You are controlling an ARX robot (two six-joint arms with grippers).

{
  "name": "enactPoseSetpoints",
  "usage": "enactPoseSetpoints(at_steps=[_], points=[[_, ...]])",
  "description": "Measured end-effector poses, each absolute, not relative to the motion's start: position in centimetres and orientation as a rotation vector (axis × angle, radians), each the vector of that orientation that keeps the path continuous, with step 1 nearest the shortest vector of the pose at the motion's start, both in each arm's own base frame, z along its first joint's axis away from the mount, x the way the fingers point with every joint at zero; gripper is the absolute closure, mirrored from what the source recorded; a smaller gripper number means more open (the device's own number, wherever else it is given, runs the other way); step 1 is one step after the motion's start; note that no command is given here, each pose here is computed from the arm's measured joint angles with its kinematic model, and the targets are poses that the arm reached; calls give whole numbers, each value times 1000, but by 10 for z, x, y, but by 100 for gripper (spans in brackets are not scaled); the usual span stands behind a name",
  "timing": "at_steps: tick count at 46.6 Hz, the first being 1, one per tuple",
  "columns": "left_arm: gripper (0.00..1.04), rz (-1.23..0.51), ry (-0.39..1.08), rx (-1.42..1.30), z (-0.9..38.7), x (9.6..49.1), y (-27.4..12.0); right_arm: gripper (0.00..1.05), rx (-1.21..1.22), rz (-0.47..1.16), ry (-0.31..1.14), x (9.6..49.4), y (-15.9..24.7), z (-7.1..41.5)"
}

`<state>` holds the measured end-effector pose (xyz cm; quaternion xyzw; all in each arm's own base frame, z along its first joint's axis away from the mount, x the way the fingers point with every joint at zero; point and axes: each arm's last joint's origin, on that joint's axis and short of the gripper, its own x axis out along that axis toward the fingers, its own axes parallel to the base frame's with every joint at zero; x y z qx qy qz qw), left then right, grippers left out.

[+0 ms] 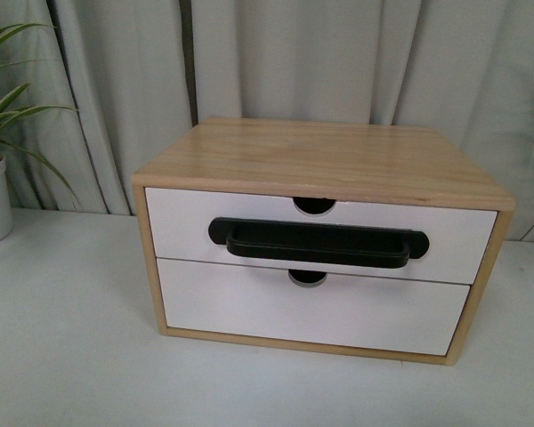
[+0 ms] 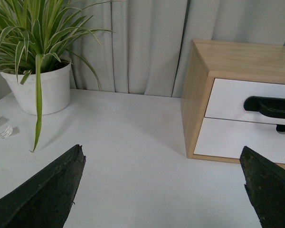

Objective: Pull drawer

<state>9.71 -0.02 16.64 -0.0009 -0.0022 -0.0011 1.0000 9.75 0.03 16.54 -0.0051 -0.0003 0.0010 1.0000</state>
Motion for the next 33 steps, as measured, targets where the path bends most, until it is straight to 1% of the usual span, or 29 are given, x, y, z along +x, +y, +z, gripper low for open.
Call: enactPoseSetpoints(at_steps=[33], points=[[6, -3, -4, -2, 166, 97, 0, 9, -10, 2, -1, 97, 0, 165]])
